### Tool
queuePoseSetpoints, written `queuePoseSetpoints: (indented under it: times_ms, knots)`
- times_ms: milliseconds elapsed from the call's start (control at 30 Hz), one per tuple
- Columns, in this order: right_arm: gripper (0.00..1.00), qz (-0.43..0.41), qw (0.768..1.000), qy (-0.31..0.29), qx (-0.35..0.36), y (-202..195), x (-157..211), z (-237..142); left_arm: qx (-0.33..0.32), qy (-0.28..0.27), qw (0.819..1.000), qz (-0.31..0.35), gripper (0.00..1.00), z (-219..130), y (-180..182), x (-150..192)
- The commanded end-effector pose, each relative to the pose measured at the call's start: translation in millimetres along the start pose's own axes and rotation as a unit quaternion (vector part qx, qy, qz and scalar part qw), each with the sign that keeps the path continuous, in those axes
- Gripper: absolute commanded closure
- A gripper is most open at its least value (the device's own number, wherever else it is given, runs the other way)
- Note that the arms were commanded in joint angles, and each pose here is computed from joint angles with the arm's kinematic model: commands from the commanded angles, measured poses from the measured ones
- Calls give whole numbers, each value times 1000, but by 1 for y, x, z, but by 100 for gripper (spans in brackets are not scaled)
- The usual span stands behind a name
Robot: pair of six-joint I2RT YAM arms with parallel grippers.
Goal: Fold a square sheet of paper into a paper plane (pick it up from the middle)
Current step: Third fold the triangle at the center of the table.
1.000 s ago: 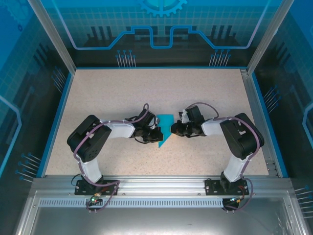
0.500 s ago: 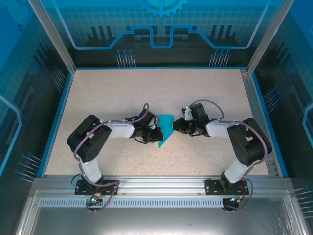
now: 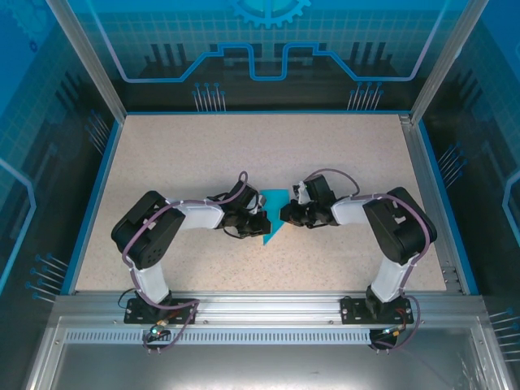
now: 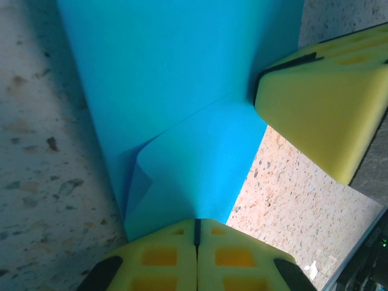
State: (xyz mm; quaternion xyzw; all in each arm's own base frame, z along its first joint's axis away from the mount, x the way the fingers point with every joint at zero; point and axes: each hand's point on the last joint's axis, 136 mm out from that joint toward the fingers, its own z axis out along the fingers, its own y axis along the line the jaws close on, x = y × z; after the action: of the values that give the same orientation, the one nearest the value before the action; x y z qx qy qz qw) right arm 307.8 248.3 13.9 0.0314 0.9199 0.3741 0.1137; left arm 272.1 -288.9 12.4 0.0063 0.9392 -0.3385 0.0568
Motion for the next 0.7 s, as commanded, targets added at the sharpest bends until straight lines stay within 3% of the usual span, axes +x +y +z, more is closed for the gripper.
queuePoseSetpoints:
  times_ms: [0,233,533,667]
  knots:
    - [86,36,998,-23,54,-41,-14,-5,-69,21,997,-15,92,3,42,24]
    - [83,33,999,-29,9,-18,-30,-36,-65,10,998,-11,89,-2,39,21]
    - [69,35,999,-3,28,-4,9,-83,-4,-23,999,22,72,-26,-20,-11]
    - [62,2,1000,-8,15,-2,12,-82,-20,-57,997,38,67,-40,-23,-23]
